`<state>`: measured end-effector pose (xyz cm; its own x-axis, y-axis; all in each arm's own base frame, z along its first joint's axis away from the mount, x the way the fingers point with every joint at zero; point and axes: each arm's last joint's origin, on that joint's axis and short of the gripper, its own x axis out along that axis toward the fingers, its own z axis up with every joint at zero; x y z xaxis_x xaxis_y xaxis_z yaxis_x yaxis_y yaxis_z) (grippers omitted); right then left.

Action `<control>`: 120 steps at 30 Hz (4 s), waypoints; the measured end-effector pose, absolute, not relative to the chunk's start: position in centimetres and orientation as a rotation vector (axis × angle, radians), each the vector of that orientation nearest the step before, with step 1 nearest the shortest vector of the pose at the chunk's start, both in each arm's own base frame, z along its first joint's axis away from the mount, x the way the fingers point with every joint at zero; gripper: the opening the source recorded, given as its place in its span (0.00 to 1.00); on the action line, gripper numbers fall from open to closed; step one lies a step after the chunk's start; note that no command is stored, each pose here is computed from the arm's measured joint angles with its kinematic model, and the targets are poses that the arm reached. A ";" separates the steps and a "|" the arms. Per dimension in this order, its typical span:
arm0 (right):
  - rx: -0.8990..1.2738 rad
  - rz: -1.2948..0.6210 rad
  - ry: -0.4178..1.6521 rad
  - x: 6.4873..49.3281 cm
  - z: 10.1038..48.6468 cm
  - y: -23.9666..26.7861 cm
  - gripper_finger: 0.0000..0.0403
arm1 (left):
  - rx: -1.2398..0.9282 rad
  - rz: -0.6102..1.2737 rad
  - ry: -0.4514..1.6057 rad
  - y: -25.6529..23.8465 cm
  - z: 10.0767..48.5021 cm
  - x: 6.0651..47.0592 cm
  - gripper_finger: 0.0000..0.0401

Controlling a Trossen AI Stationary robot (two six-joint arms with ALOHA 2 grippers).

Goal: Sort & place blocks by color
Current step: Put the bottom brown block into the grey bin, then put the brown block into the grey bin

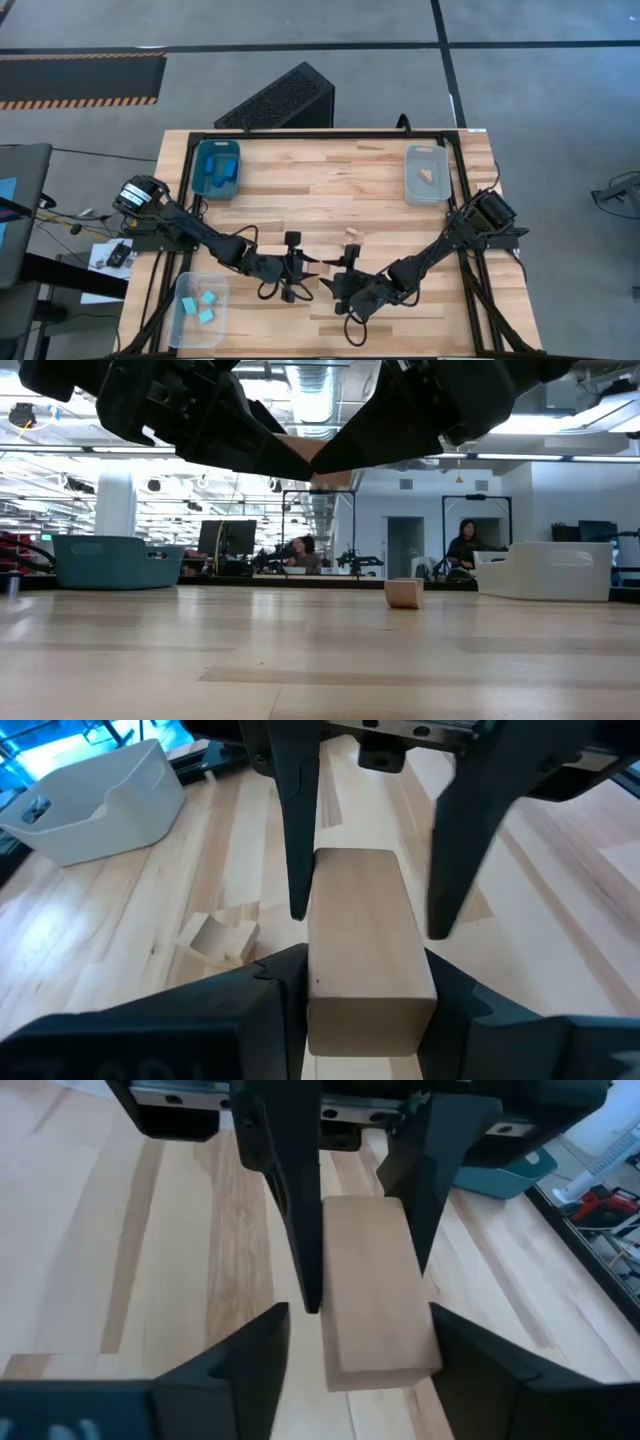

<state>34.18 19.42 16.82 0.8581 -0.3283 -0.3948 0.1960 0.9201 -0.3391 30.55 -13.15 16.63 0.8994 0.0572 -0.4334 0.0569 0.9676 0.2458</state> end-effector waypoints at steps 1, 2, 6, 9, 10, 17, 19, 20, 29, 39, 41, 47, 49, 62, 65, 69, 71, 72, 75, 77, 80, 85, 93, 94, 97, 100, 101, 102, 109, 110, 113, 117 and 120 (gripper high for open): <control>-0.302 -0.278 0.465 34.2 16.8 19.4 0.58 | 0.257 -0.004 0.454 -13.2 16.6 30.6 0.26; -0.307 -0.277 0.466 34.2 16.8 19.4 0.55 | 0.255 -0.013 0.456 -13.2 16.6 30.5 0.27; -0.310 -0.271 0.467 34.3 16.8 19.3 0.37 | 0.238 -0.061 0.463 -13.3 16.6 30.5 0.30; -0.306 -0.257 0.474 34.5 16.9 19.0 0.30 | 0.227 -0.067 0.464 -13.4 16.5 30.5 0.35; -0.312 -0.256 0.479 34.5 16.8 18.9 0.30 | 0.218 -0.061 0.460 -13.4 16.6 30.5 0.37; -0.335 -0.401 0.577 32.5 19.2 16.8 0.30 | 0.275 0.130 0.472 -13.3 16.4 30.1 0.56; -0.329 -0.505 0.610 31.2 20.2 15.2 0.30 | 0.295 0.174 0.500 -13.1 16.1 29.9 0.61; -0.324 -0.560 0.628 30.4 20.7 14.3 0.30 | 0.298 0.192 0.510 -13.0 16.0 29.8 0.63; -0.020 -1.164 0.790 20.4 21.4 2.0 0.30 | 0.283 0.229 0.565 -12.8 15.5 29.4 0.68; 0.252 -1.353 0.888 16.7 17.1 -7.1 0.30 | 0.295 0.237 0.561 -12.3 15.6 29.7 0.68; 0.310 -1.322 0.892 16.6 16.4 -8.2 0.30 | 0.297 0.239 0.563 -12.2 15.6 29.7 0.68; 0.363 -1.380 0.954 15.8 15.4 -10.3 0.46 | 0.296 0.226 0.574 -12.2 15.5 29.7 0.68; 0.358 -1.385 0.967 15.7 15.3 -10.6 0.54 | 0.295 0.226 0.575 -12.2 15.5 29.7 0.68; 0.186 -1.148 0.774 18.3 17.3 -5.6 0.59 | 0.309 0.264 0.578 -12.1 15.4 29.6 0.68; 0.139 -0.997 0.690 19.3 18.1 -3.0 0.58 | 0.308 0.264 0.578 -12.1 15.4 29.6 0.68; 0.093 -0.825 0.636 20.2 18.4 0.1 0.57 | 0.303 0.265 0.576 -12.0 15.4 29.6 0.68; 0.104 -0.722 0.627 20.8 18.3 1.4 0.57 | 0.295 0.267 0.575 -12.1 15.4 29.6 0.68; 0.126 -0.665 0.621 21.3 18.1 2.0 0.57 | 0.289 0.267 0.574 -12.1 15.4 29.6 0.68; 0.229 -0.506 0.584 23.1 17.4 3.4 0.57 | 0.286 0.267 0.574 -12.0 15.4 29.7 0.68; 0.277 -0.443 0.579 24.0 16.6 4.0 0.57 | 0.286 0.266 0.574 -12.0 15.4 29.7 0.68; 0.335 -0.430 0.570 25.1 15.4 4.2 0.57 | 0.284 0.267 0.574 -12.0 15.4 29.7 0.68; 0.381 -0.433 0.656 25.8 13.0 3.8 0.57 | 0.295 0.258 0.577 -12.0 15.4 29.7 0.68; 0.432 -0.360 0.656 27.3 11.1 3.4 0.57 | 0.277 0.253 0.588 -11.5 15.4 29.9 0.68; 0.435 -0.361 0.661 27.4 11.0 3.3 0.56 | 0.272 0.255 0.588 -11.4 15.4 29.9 0.68; 0.445 -0.352 0.673 27.8 10.7 3.2 0.50 | 0.270 0.251 0.590 -11.4 15.4 29.9 0.68; 0.456 -0.328 0.678 28.2 10.7 3.3 0.37 | 0.271 0.251 0.593 -11.4 15.3 29.9 0.68; 0.457 -0.323 0.678 28.2 10.8 3.3 0.32 | 0.272 0.251 0.593 -11.4 15.3 29.9 0.68; 0.460 -0.318 0.676 28.2 10.9 3.3 0.26 | 0.272 0.251 0.594 -11.4 15.3 29.9 0.68; 0.430 -0.313 0.678 27.9 11.6 3.2 0.12 | 0.273 0.251 0.596 -11.4 15.3 29.9 0.68; 0.419 -0.325 0.675 27.7 12.0 3.2 0.12 | 0.272 0.252 0.596 -11.4 15.3 29.9 0.68; 0.376 -0.388 0.666 26.9 13.6 2.6 0.12 | 0.266 0.254 0.599 -11.4 15.3 29.9 0.68; 0.299 -0.543 0.664 24.8 16.1 1.2 0.13 | 0.250 0.264 0.595 -11.3 15.3 29.9 0.68; 0.203 -0.709 0.650 22.5 18.0 0.0 0.13 | 0.246 0.271 0.589 -11.2 15.4 30.0 0.68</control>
